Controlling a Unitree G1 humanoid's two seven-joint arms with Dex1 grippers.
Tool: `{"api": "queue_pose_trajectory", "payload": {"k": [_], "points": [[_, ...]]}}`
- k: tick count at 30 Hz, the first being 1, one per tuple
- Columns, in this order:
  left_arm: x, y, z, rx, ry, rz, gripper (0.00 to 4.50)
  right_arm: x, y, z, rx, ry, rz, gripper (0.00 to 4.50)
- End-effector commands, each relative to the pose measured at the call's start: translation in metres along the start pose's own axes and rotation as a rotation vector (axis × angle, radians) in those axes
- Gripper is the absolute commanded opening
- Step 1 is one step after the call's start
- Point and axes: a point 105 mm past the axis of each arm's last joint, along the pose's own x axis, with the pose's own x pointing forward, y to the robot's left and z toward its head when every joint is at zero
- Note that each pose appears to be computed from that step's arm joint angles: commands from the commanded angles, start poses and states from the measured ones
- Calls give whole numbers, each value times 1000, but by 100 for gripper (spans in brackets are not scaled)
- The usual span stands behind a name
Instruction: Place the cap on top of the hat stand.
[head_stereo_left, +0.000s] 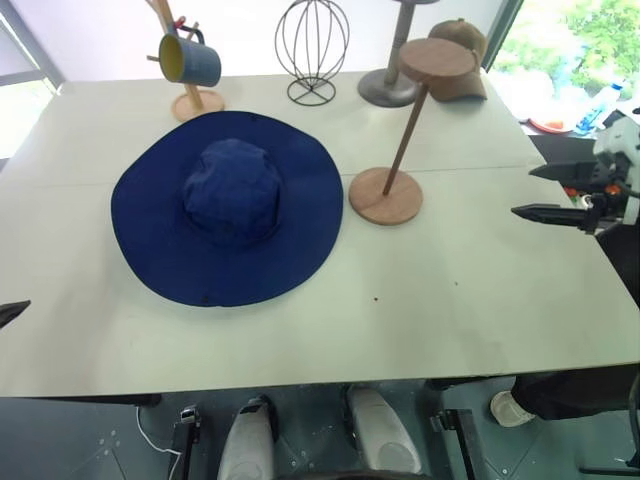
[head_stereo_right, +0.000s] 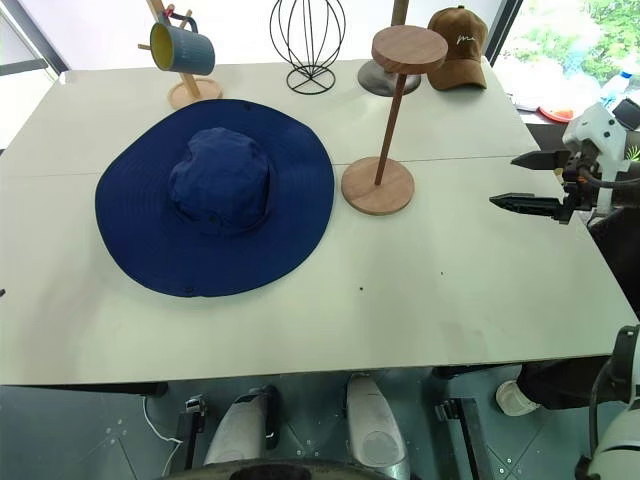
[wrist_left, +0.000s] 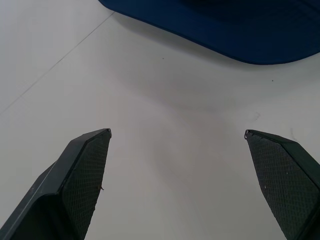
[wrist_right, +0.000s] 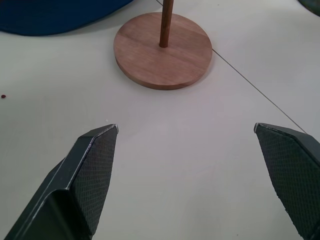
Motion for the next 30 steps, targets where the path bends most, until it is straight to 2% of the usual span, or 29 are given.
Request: {"api": "queue_pose_trajectory", "payload": {"k": [1, 10, 19, 22, 26, 30], "points": [[-3, 4, 1, 22, -1, 14, 450, -9, -6, 14, -41, -33, -32, 448], [5, 6, 11, 56, -31, -3, 450, -7, -7, 15, -45, -50, -43, 448], [38, -10, 42, 201, -88, -140, 450, -7, 3, 24, -25, -62, 26, 448], [49, -24, 51, 400, -72, -215, 450, -7, 15, 29, -35, -71, 77, 448], [57, -55, 47, 662, -48, -397, 450, -7, 43, 32, -40, -58, 185, 448], [68, -73, 47, 825, -88, -492, 450, -6, 76, 39, -45, -61, 290, 448]]}}
